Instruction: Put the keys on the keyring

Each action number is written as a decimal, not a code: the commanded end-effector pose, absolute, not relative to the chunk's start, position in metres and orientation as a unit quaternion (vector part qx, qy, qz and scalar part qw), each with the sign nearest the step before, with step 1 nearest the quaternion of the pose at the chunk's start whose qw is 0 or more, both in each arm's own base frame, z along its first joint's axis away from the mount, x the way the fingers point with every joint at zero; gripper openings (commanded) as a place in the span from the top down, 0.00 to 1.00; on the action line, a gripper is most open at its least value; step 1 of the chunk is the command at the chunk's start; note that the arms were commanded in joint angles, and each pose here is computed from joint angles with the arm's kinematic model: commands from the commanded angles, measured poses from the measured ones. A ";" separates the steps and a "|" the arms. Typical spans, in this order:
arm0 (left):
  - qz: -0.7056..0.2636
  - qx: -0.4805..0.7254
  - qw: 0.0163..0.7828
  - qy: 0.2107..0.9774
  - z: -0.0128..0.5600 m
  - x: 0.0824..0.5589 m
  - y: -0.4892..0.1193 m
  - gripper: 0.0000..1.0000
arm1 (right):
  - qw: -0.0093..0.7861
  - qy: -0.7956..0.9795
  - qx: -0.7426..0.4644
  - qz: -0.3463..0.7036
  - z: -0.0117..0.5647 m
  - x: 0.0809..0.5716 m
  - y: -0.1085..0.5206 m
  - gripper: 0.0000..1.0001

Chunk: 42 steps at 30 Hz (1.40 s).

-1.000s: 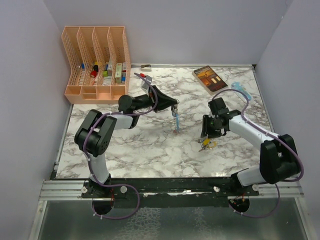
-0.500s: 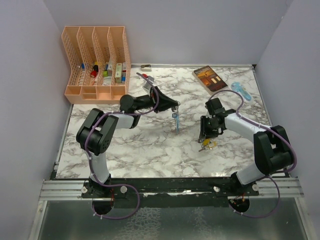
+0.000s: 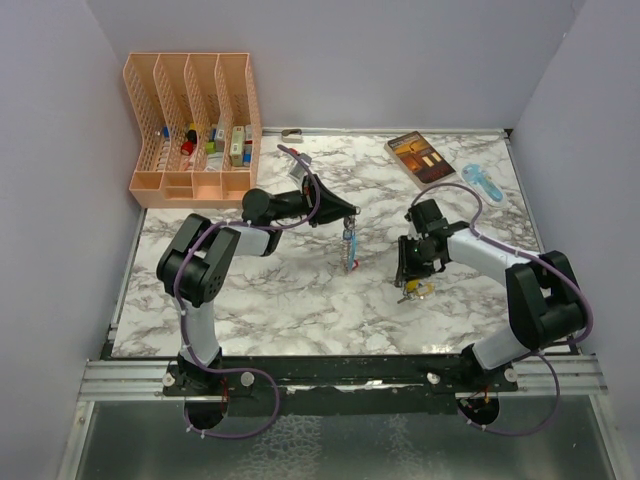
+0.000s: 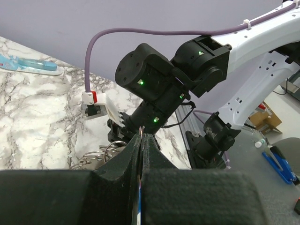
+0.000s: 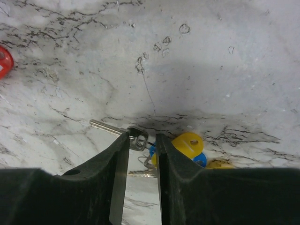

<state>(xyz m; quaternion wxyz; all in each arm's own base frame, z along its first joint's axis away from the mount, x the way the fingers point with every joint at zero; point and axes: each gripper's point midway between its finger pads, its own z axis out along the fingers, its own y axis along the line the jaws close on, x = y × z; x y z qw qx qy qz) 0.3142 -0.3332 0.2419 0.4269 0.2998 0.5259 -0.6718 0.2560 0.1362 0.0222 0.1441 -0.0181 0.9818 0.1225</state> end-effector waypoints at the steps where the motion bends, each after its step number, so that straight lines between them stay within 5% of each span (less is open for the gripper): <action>1: -0.664 0.361 0.494 0.431 0.277 0.298 -0.329 1.00 | 0.140 0.980 -0.032 0.140 0.017 0.250 0.142 0.72; 8: -0.666 0.362 0.487 0.434 0.274 0.297 -0.330 1.00 | 0.140 0.980 -0.029 0.140 0.017 0.249 0.142 0.79; 11: -0.667 0.362 0.484 0.436 0.273 0.297 -0.330 1.00 | 0.140 0.981 -0.026 0.135 0.017 0.249 0.140 0.98; 24: -0.669 0.367 0.479 0.434 0.274 0.297 -0.331 1.00 | 0.195 0.965 -0.024 0.171 0.053 0.268 0.153 0.99; 36: -0.671 0.375 0.466 0.438 0.270 0.296 -0.332 1.00 | 0.161 0.970 -0.087 0.158 0.038 0.244 0.143 0.67; 42: -0.673 0.372 0.463 0.441 0.268 0.296 -0.333 1.00 | 0.146 0.973 -0.086 0.158 0.029 0.236 0.142 0.66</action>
